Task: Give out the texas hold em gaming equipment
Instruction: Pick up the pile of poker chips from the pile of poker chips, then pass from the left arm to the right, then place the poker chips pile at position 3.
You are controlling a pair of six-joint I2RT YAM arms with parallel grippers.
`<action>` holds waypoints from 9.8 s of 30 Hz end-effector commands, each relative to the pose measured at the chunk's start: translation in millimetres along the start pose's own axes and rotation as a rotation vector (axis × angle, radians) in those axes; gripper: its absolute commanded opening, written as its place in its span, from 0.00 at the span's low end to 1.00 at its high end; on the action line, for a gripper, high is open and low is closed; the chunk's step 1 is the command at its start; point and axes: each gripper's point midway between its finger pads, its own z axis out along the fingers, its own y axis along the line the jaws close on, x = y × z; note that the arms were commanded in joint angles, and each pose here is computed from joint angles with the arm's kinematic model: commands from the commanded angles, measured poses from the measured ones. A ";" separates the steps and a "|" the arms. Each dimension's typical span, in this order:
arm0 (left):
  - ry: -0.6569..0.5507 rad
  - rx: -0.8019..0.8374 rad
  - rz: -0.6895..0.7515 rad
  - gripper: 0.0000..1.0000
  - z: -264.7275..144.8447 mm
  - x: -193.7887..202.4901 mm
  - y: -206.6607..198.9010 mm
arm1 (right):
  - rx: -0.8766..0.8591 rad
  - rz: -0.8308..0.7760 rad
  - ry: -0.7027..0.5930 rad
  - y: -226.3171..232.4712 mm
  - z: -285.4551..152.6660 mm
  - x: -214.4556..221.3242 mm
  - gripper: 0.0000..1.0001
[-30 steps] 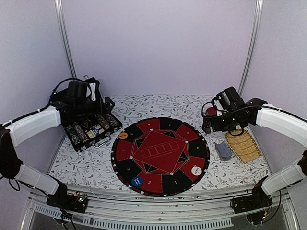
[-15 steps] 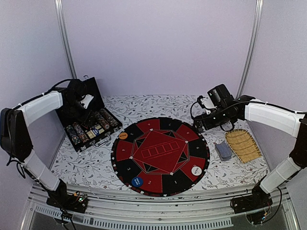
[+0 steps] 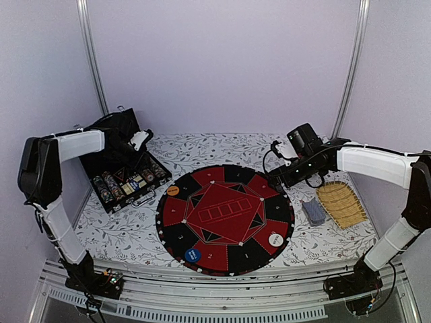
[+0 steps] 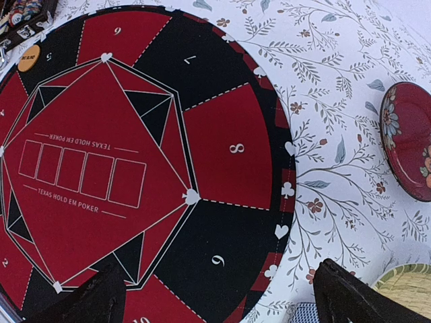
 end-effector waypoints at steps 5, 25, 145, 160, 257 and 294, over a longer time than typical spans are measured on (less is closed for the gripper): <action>-0.002 -0.047 0.084 0.61 38.8 -12.4 3.3 | -0.043 -0.047 -0.009 7.9 4.2 -0.6 0.99; 0.169 0.033 0.110 0.47 75.9 43.2 -24.6 | -0.036 -0.051 0.011 6.5 4.9 4.5 0.99; 0.016 0.722 -0.675 0.00 -78.3 126.9 -267.8 | -0.465 -0.700 -0.279 242.9 -25.6 -13.1 0.89; -0.020 0.884 -0.834 0.00 -64.6 138.1 -279.8 | -0.722 -0.916 -0.281 345.6 24.1 3.5 0.86; -0.048 0.503 -0.912 0.84 -43.3 172.8 -187.9 | -0.668 -1.013 -0.058 361.5 108.7 64.5 0.02; -0.136 0.390 -0.920 0.85 -59.3 164.8 -128.8 | -0.582 -1.063 0.006 375.1 108.8 47.2 0.38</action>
